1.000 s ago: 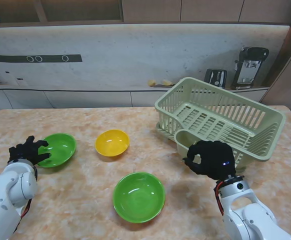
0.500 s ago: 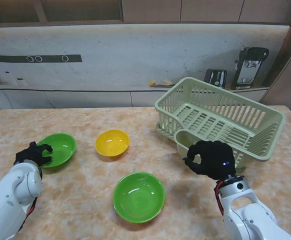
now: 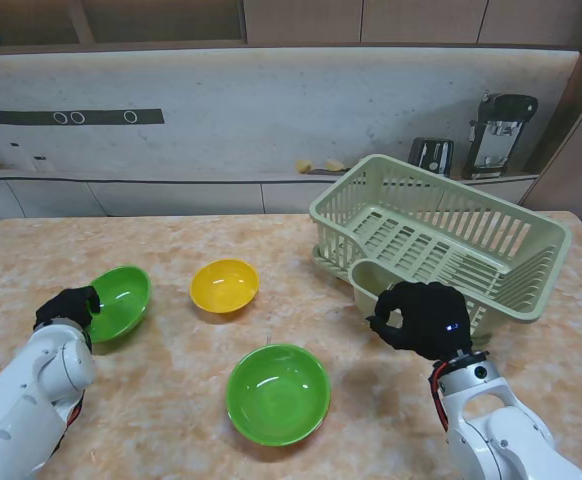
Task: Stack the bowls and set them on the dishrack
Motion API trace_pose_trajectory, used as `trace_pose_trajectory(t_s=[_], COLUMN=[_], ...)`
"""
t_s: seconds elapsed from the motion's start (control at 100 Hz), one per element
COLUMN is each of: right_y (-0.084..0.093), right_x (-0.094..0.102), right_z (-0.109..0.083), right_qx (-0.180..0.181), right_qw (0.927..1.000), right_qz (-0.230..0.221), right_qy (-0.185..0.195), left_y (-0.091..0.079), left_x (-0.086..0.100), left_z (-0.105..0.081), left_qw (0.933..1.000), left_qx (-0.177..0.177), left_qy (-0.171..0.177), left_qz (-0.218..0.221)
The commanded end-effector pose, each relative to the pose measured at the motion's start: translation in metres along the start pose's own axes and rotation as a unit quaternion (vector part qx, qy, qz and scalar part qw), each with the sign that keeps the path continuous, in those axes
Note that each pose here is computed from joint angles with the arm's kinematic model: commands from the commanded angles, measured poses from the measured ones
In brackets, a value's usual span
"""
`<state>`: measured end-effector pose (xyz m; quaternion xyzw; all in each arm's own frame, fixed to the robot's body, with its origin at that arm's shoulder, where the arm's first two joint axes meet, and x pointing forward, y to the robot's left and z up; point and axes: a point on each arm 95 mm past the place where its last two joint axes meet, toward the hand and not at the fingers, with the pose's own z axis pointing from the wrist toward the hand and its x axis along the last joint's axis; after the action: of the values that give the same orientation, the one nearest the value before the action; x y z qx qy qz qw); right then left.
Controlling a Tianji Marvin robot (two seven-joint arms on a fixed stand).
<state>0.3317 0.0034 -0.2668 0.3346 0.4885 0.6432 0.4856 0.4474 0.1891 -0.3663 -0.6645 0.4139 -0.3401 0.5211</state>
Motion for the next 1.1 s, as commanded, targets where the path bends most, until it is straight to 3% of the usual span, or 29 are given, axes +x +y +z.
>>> trace_pose_trajectory(t_s=[0.0, 0.29, 0.78, 1.09], right_y=[-0.001, -0.001, -0.001, 0.000], right_x=[0.003, 0.003, 0.003, 0.002], right_z=[-0.003, -0.003, -0.003, -0.005], right_qx=[0.008, 0.009, 0.009, 0.006], right_qw=[1.0000, 1.0000, 1.0000, 1.0000], right_qz=[0.003, 0.002, 0.002, 0.002], right_qy=[0.002, 0.002, 0.002, 0.002], left_y=[0.000, -0.012, -0.040, -0.059], left_x=[0.002, -0.005, -0.016, -0.016], left_z=[-0.001, -0.007, -0.035, -0.057], left_qw=[1.0000, 0.9967, 0.9876, 0.9765], left_qx=[0.001, 0.075, 0.139, 0.181], left_qy=[0.005, 0.015, 0.049, 0.077], left_qz=[-0.005, -0.028, -0.054, -0.088])
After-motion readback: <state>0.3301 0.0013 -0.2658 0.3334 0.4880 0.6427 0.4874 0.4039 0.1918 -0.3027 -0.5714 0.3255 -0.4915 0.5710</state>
